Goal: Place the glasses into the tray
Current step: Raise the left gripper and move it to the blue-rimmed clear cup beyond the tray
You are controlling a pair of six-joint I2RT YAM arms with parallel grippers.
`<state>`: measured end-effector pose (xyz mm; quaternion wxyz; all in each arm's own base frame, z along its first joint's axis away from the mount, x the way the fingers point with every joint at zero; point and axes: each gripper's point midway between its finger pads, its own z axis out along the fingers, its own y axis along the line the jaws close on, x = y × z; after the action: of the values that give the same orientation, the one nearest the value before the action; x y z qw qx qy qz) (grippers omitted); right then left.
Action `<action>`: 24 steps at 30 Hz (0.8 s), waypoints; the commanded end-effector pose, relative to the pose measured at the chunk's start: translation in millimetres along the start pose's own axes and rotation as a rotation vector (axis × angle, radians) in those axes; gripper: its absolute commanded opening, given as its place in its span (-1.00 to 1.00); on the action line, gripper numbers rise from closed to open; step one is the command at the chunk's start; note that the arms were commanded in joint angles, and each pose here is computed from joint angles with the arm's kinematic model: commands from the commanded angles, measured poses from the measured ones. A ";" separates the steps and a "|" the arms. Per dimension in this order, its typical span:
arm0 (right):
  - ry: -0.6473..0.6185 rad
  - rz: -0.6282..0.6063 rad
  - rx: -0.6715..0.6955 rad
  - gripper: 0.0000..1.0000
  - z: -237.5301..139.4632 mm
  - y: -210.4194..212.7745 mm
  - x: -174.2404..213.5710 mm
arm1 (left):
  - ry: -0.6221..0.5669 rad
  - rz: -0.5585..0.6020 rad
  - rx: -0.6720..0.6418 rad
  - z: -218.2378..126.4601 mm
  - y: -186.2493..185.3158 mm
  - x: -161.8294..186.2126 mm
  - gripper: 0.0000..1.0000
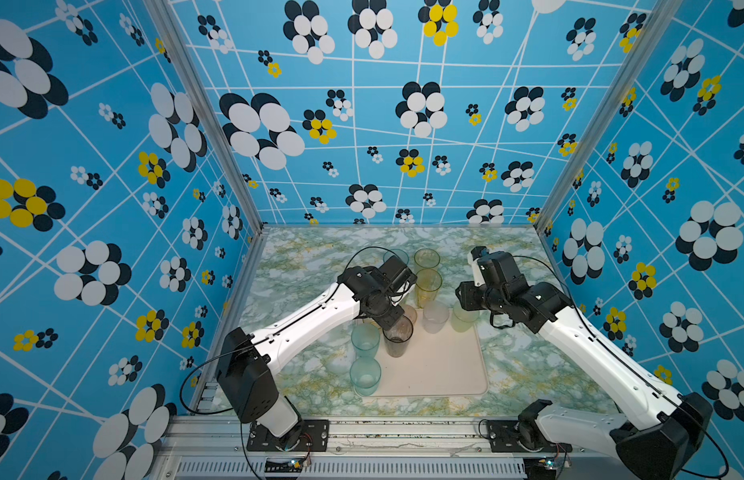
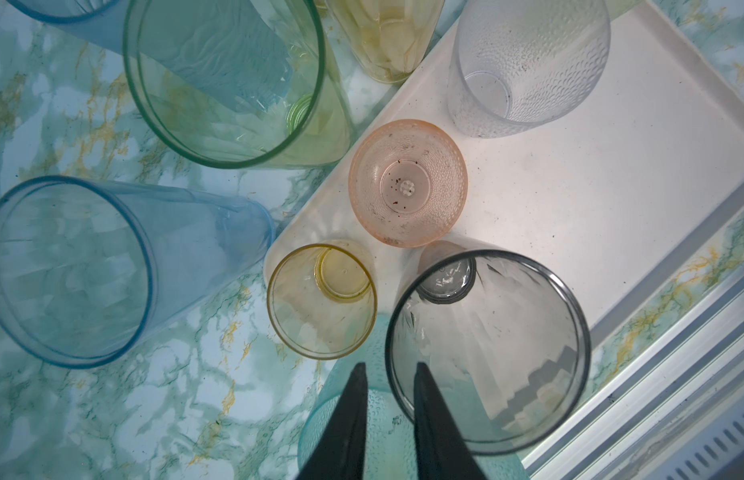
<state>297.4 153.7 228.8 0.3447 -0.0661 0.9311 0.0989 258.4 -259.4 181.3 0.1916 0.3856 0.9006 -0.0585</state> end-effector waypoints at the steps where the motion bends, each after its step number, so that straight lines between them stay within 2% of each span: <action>1: -0.014 -0.007 -0.012 -0.07 -6.1 1.4 -4.9 | -0.068 -0.046 -0.026 -20.9 14.0 -6.8 -0.55; 8: -0.024 -0.011 -0.018 -0.06 -8.1 2.4 -7.0 | -0.140 -0.206 -0.050 -40.7 61.9 -9.3 -0.57; 15: -0.024 -0.021 -0.025 -0.06 -8.0 4.3 -8.5 | -0.128 -0.377 -0.104 -41.1 126.0 1.6 -0.60; 20: -0.028 -0.022 -0.025 -0.05 -6.7 4.6 -9.8 | -0.087 -0.428 -0.113 -27.0 154.4 6.6 -0.61; 24: -0.025 -0.022 -0.024 -0.05 -4.2 4.7 -9.4 | -0.068 -0.444 -0.097 -13.4 163.7 3.9 -0.61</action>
<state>297.3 155.2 229.3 0.3456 -0.0764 0.9299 0.0997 362.7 -135.4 200.9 0.2290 0.1596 0.9586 -0.0565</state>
